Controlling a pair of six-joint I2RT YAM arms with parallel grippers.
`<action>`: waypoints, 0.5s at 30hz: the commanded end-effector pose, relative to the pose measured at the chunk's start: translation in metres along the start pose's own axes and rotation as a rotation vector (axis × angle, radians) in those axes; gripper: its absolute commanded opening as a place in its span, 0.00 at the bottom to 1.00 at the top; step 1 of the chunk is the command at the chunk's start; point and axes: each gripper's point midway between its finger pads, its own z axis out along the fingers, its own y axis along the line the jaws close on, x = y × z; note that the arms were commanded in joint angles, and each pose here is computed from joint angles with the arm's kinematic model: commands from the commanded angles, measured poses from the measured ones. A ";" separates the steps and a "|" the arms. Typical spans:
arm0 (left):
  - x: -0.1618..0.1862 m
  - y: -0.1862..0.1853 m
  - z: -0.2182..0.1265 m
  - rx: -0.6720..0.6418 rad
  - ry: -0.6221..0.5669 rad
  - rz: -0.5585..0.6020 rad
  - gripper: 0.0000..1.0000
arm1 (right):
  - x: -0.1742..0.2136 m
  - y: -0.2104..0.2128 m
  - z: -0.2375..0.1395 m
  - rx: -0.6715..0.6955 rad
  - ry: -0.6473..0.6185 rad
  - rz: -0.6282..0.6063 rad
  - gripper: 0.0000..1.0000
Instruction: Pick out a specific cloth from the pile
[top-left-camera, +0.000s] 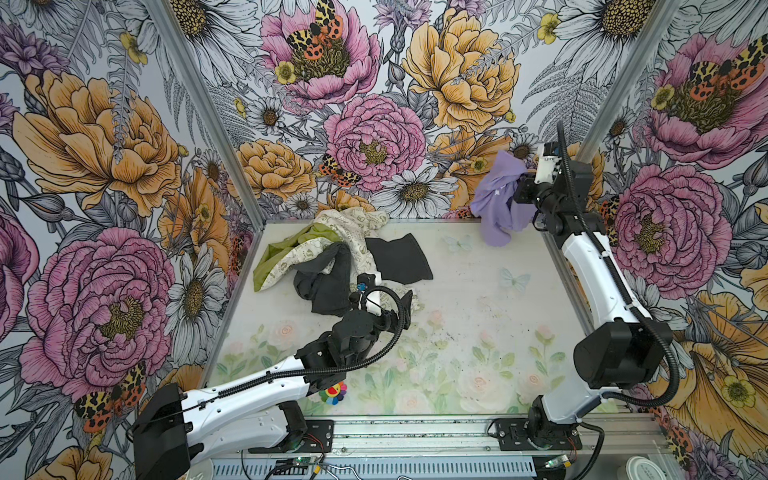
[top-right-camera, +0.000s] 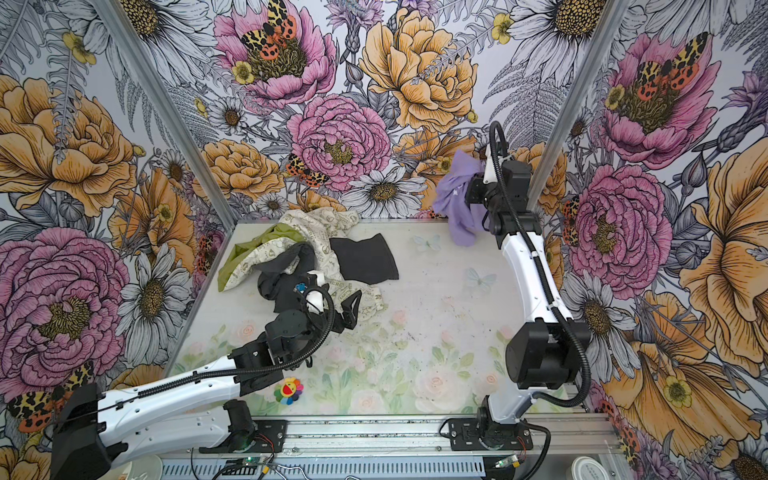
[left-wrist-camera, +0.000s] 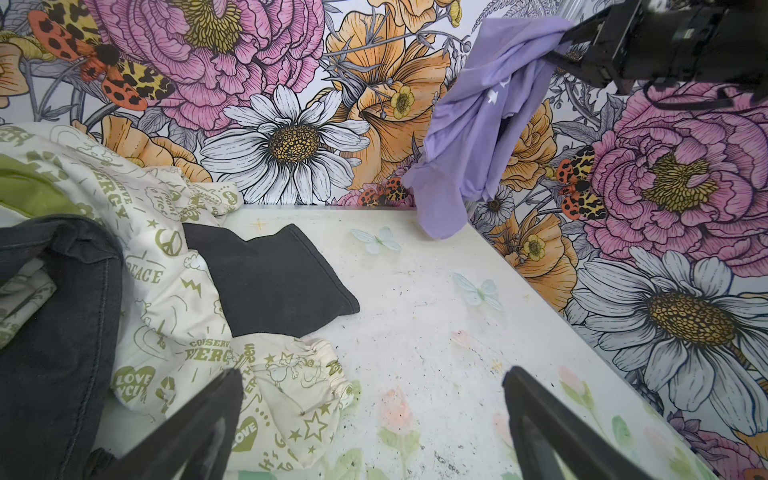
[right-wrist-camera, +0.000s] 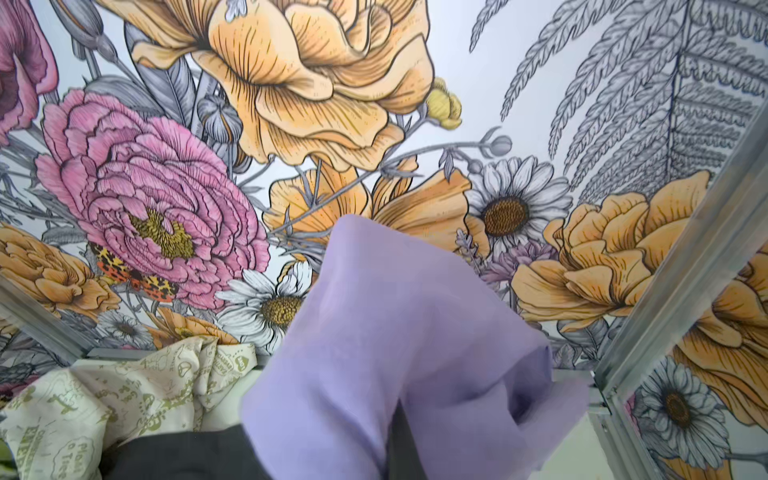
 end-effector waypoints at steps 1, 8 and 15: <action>-0.007 0.005 -0.006 -0.012 -0.037 -0.038 0.99 | 0.072 -0.029 -0.007 0.143 0.151 -0.035 0.00; -0.006 0.011 -0.013 -0.016 -0.049 -0.055 0.99 | 0.209 -0.112 -0.071 0.540 0.390 0.042 0.01; -0.006 0.013 -0.013 -0.023 -0.054 -0.051 0.99 | 0.196 -0.093 -0.117 0.493 0.248 0.190 0.61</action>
